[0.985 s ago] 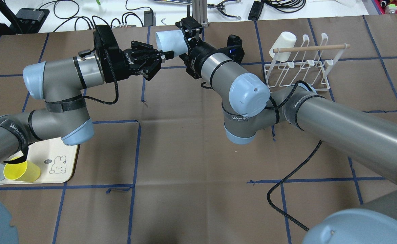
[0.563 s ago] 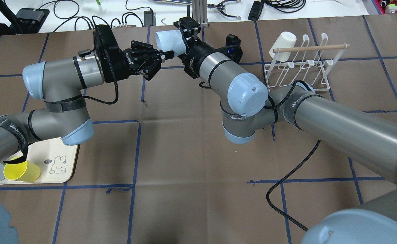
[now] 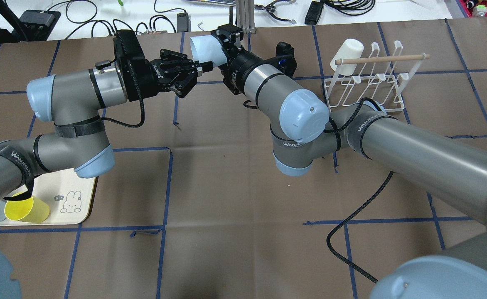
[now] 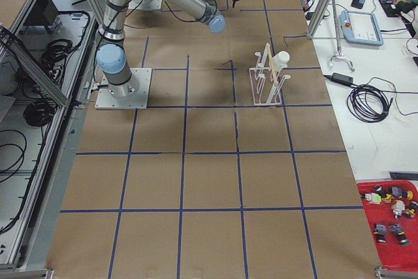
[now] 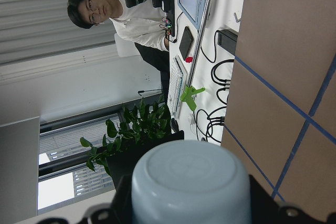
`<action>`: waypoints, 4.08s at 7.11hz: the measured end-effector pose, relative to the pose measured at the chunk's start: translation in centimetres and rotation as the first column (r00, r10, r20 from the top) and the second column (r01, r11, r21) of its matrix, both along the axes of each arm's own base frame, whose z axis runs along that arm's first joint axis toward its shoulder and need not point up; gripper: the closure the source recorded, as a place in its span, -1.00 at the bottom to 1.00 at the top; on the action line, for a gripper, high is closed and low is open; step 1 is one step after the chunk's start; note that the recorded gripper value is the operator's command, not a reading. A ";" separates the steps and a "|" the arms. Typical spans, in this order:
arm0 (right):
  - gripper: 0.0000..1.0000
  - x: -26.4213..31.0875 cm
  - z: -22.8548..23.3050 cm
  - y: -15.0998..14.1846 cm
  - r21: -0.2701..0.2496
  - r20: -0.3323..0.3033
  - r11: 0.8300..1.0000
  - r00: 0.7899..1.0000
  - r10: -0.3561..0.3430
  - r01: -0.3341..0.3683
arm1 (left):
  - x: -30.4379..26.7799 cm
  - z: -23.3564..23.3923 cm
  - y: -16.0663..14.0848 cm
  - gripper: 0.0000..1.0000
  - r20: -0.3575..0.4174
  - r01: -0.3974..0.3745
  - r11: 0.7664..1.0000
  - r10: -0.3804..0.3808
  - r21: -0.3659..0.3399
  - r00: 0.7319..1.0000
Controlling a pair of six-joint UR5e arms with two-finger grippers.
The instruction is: Transfer IKEA cup to right arm and place on rack
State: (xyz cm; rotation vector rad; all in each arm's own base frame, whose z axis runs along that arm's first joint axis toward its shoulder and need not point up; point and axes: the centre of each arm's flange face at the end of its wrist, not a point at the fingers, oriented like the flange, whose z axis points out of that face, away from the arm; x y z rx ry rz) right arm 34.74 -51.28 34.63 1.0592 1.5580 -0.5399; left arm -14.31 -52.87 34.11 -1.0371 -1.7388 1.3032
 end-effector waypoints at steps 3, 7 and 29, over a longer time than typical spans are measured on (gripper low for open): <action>0.01 0.1 0.0 0.0 -0.002 -0.001 1.000 1.000 0.004 -0.004 | 0.0 0.3 -0.4 -0.92 0.002 -0.002 1.000 0.002 -0.006 1.000; 0.01 0.0 0.0 0.0 -0.002 0.000 1.000 1.000 0.004 -0.004 | 0.5 0.8 -0.4 -0.99 0.001 -0.013 1.000 0.013 -0.009 1.000; 0.58 -33.7 -0.1 -10.5 -0.111 -0.993 0.823 0.089 -0.074 -0.557 | 3.7 14.3 0.7 -0.99 0.921 -0.910 0.264 0.138 0.320 0.364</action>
